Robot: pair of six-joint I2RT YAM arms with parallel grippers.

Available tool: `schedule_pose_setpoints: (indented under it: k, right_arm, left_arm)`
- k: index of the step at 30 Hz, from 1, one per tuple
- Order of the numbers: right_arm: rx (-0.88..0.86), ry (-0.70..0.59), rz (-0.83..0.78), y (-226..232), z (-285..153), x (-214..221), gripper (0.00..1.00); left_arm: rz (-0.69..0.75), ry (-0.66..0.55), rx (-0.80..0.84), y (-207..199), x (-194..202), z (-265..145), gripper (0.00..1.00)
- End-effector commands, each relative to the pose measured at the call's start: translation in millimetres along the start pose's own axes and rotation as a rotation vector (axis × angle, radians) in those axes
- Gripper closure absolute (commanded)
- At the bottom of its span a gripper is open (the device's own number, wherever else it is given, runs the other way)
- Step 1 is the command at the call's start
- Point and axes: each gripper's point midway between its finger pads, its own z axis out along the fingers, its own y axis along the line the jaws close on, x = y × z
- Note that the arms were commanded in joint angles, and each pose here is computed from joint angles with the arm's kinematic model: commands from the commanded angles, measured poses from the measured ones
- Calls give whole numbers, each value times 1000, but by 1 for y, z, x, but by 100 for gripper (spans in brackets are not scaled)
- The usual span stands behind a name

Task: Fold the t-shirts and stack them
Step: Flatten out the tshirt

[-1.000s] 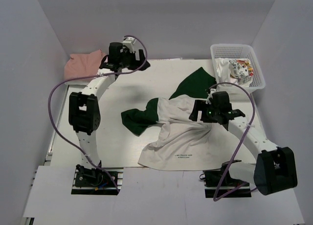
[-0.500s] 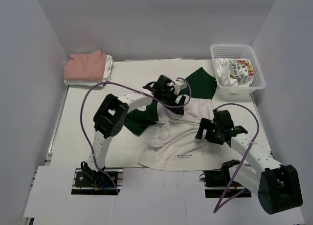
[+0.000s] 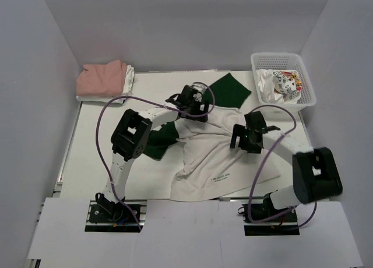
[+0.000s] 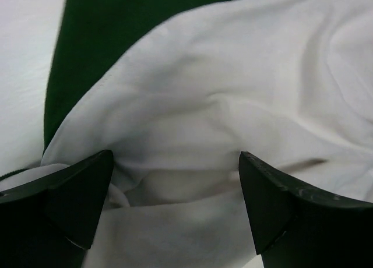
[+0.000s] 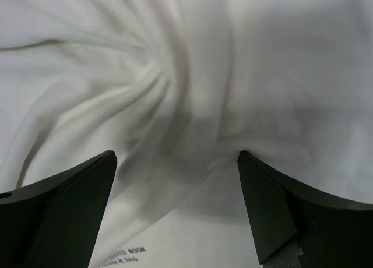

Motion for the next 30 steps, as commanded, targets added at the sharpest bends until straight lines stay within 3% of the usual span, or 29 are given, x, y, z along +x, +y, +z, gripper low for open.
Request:
schedule_pose_setpoints:
  k: [1, 2, 3, 4, 5, 7, 8, 11, 14, 16, 17, 18, 20, 22, 23, 24, 25, 26, 28, 30]
  right_arm:
    - [64, -60, -40, 5, 30, -46, 10]
    - [53, -145, -37, 18, 29, -84, 10]
    - [46, -157, -47, 21, 33, -94, 10]
    - [70, -92, -62, 17, 59, -88, 10]
    - [42, -181, -75, 37, 54, -133, 10]
    - [71, -136, -144, 35, 91, -138, 10]
    - [29, -213, -153, 59, 79, -186, 10]
    - [37, -180, -220, 65, 109, -206, 10]
    - [-10, -272, -342, 94, 67, -240, 10]
    - [-55, -281, -394, 108, 55, -230, 10]
    - [-110, -359, -447, 122, 12, -241, 10]
    - [-123, -348, -478, 126, 12, -224, 10]
    - [-176, -432, -546, 146, -37, -221, 10]
    - [-216, -406, -605, 158, -49, -180, 10]
    - [-223, -409, -613, 153, -56, -165, 10]
    - [-233, -407, -629, 153, -63, -145, 10]
    - [-228, -360, -640, 149, -55, -120, 10]
    - [-248, -396, -613, 149, -76, -116, 10]
    - [-271, -288, -637, 143, -61, -65, 10]
    - [-341, -277, -652, 154, -77, -42, 10]
  left_arm:
    - [-273, 107, -382, 113, 49, -18, 0]
    - [-321, 90, -392, 126, 43, -23, 0]
    - [-333, 84, -381, 130, 40, -23, 0]
    - [-332, 58, -373, 128, 30, -23, 0]
    - [-344, 57, -352, 130, 27, -20, 0]
    - [-345, 32, -318, 124, 3, -13, 0]
    - [-353, 32, -325, 131, -2, -9, 0]
    - [-359, 1, -294, 131, -37, 5, 0]
    - [-338, -52, -246, 126, -59, -6, 0]
    - [-315, -119, -228, 120, -79, -28, 0]
    - [-297, -188, -226, 114, -98, -59, 0]
    - [-285, -224, -248, 114, -105, -78, 0]
    - [-282, -307, -280, 109, -113, -136, 0]
    - [-339, -363, -376, 119, -104, -176, 0]
    - [-377, -308, -437, 131, -64, -183, 0]
    - [-471, -374, -516, 140, -59, -227, 0]
    - [-515, -312, -585, 149, -15, -231, 0]
    - [-619, -292, -682, 162, 16, -247, 0]
    - [-727, -249, -764, 172, 78, -270, 0]
    - [-820, -145, -830, 176, 140, -274, 0]
